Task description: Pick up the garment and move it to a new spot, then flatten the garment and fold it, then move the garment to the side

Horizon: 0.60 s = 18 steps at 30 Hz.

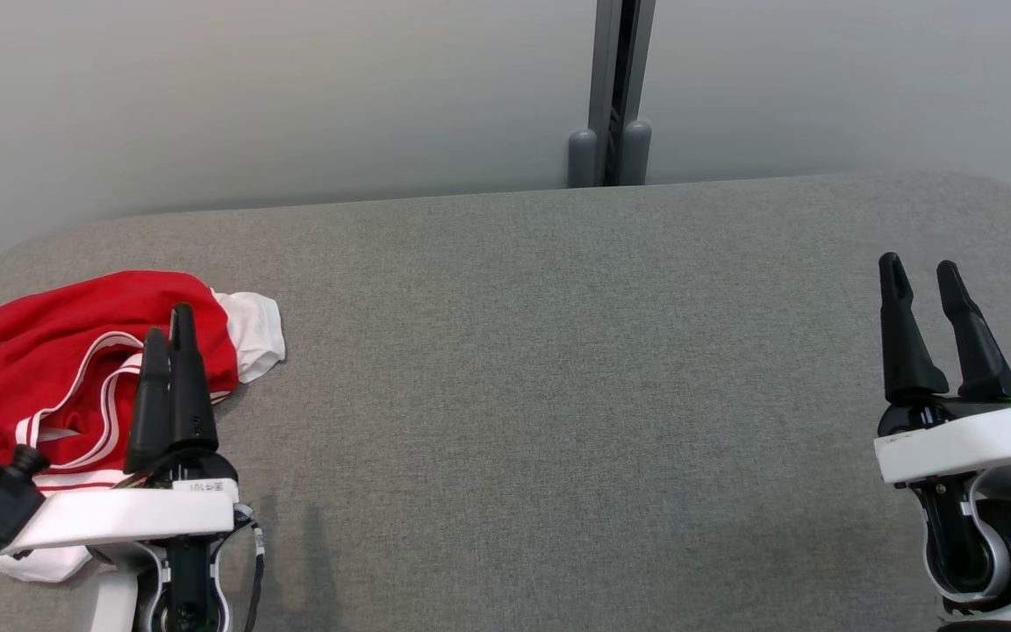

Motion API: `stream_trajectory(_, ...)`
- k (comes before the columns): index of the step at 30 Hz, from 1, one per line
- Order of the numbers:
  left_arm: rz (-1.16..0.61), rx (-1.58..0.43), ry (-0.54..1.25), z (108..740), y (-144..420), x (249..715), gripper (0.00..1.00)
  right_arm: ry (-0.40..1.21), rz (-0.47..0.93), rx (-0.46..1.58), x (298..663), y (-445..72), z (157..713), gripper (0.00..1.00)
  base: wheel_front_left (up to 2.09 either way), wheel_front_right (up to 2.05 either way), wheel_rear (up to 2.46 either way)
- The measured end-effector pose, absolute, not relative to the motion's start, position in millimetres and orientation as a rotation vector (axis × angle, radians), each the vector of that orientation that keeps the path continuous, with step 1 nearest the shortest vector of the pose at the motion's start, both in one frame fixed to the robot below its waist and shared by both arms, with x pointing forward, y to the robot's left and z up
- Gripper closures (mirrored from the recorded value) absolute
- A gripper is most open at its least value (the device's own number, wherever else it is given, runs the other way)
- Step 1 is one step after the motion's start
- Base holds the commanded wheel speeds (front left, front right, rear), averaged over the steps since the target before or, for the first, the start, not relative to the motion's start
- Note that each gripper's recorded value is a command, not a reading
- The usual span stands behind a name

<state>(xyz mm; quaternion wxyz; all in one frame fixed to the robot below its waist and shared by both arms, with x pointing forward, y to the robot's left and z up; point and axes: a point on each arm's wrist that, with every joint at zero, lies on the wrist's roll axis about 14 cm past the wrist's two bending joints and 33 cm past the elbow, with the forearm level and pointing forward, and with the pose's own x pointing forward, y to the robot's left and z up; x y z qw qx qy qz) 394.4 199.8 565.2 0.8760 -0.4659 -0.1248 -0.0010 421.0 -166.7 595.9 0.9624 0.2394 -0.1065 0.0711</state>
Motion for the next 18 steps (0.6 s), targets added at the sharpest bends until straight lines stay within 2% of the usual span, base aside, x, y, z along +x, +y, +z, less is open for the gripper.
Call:
stream_trajectory(8, -0.047, -0.734, -0.231, 567.4, 175.1, 390.8, 0.0, -0.233, 0.186, 0.371, 422.5, -149.3, 599.0, 0.0, 0.0, 0.0, 0.0)
stream_trajectory(18, -0.084, -0.513, -0.213, 566.5, 151.6, 386.4, 0.0, -0.186, 0.211, 0.282, 422.3, -135.0, 576.6, 0.0, 0.0, 0.0, 0.0)
